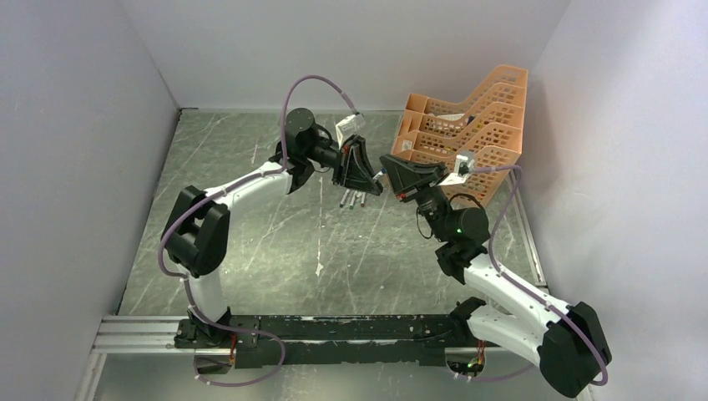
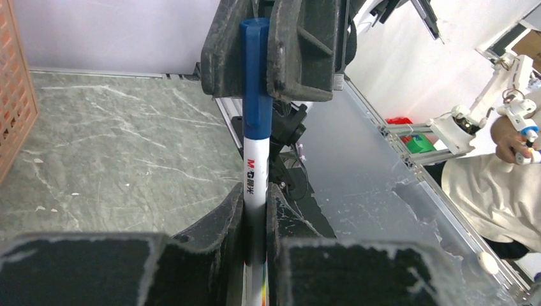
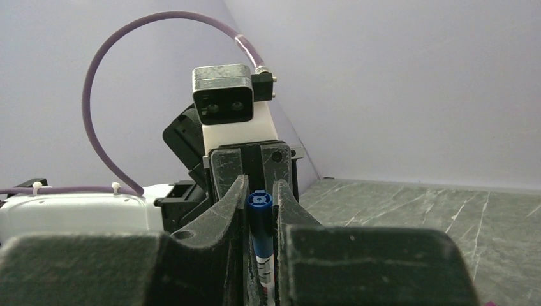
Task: Insert the pens into the pen caps
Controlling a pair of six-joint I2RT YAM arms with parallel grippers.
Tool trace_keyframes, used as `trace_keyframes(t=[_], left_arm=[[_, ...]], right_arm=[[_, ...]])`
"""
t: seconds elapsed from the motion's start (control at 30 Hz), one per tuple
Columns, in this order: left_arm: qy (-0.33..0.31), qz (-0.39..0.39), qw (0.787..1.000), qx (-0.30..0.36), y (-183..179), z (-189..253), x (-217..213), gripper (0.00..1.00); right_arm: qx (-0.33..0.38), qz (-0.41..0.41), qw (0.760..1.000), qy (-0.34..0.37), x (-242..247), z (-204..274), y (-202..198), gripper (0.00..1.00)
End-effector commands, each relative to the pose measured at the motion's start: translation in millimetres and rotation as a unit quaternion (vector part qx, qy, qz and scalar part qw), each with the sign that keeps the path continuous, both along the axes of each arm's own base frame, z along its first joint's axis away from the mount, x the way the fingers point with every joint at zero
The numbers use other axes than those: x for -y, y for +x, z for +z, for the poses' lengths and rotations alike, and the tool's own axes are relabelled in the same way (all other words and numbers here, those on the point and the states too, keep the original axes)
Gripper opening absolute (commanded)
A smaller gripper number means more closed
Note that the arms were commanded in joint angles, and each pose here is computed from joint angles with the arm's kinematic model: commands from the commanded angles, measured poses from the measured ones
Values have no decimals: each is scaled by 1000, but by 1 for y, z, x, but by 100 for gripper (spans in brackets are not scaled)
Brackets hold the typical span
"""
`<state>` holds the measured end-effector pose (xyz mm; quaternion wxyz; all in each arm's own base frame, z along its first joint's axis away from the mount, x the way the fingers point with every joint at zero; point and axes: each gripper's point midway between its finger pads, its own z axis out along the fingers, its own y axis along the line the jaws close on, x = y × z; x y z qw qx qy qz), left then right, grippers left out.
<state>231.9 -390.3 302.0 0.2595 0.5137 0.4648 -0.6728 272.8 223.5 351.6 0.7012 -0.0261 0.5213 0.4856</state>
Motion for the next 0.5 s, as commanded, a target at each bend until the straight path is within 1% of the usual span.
trace_keyframes(t=[0.0,0.33,0.47], left_arm=[[-179,122,968,127,31,128,12,7],[-198,115,967,116,41,143,12,7],[-196,112,968,108,42,143,13,7]], right_arm=[[-246,194,931,-188,-60,-190,-65,0],[-263,204,923,-192,-68,-206,-71,0],[-265,210,921,-195,-74,-209,-72,0]])
